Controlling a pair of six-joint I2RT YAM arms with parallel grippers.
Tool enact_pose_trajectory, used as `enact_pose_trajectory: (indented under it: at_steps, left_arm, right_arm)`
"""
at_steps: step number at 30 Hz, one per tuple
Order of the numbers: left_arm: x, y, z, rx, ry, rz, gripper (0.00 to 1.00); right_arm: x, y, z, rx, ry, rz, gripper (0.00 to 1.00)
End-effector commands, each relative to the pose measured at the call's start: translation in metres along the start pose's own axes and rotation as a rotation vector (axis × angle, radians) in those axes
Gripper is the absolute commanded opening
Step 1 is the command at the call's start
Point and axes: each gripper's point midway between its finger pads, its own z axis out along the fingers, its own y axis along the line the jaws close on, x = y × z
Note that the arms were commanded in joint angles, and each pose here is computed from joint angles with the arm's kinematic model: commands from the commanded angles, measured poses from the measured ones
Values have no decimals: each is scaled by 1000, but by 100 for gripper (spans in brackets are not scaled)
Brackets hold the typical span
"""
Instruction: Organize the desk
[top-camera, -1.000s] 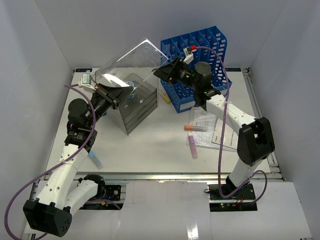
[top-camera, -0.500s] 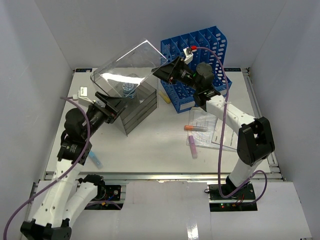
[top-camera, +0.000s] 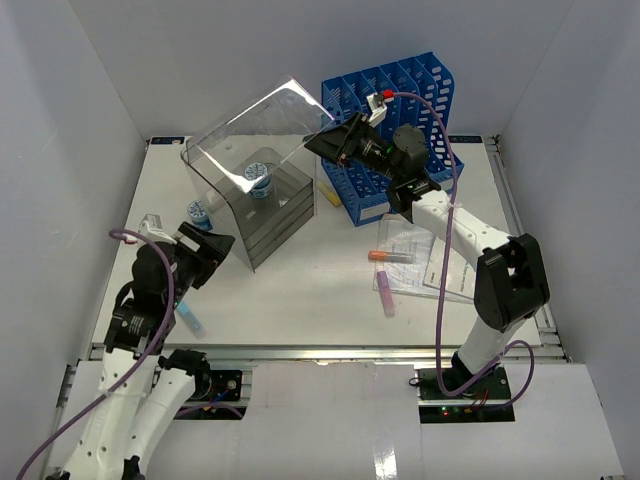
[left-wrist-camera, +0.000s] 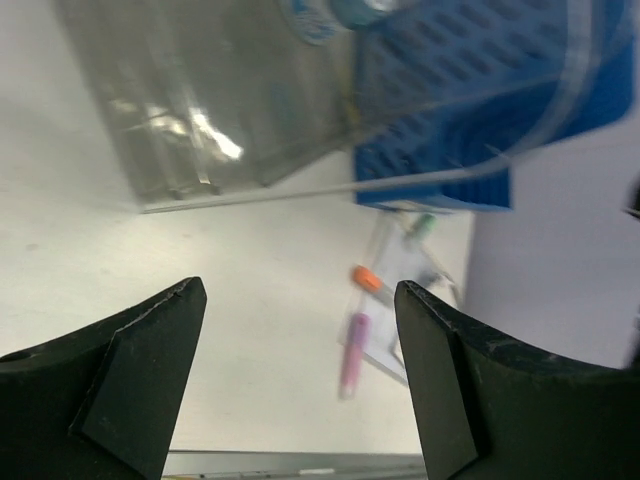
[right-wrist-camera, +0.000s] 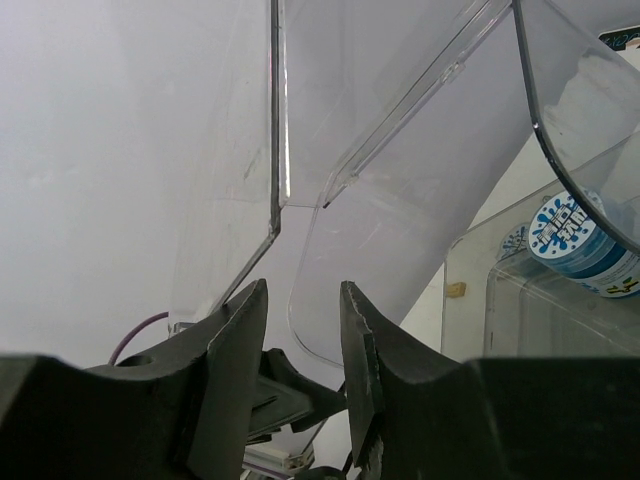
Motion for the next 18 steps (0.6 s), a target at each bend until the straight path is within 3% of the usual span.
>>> enact_pose_trajectory:
  at_steps: [1,5,11,16,18]
  left_arm:
    - [-16,57,28,-325,-92,23,87]
    - [-36,74,57,-448,-121,7,89]
    - [-82,95,76,-471,-174,-71,92]
    - [-111,129,100,-478,-139,-93,95]
    - [-111,133,115,-418,-53,-91,97]
  right_arm:
    - [-6,25,-2,-78,-20,-70,42]
    - [-3,25,-6,-75,-16,-75,42]
    - [-1,24,-9,-70,-13,-78,42]
    - [0,21,-7,-68,-8,-73,42]
    - [-1,20,-7,-66,-9,-73,42]
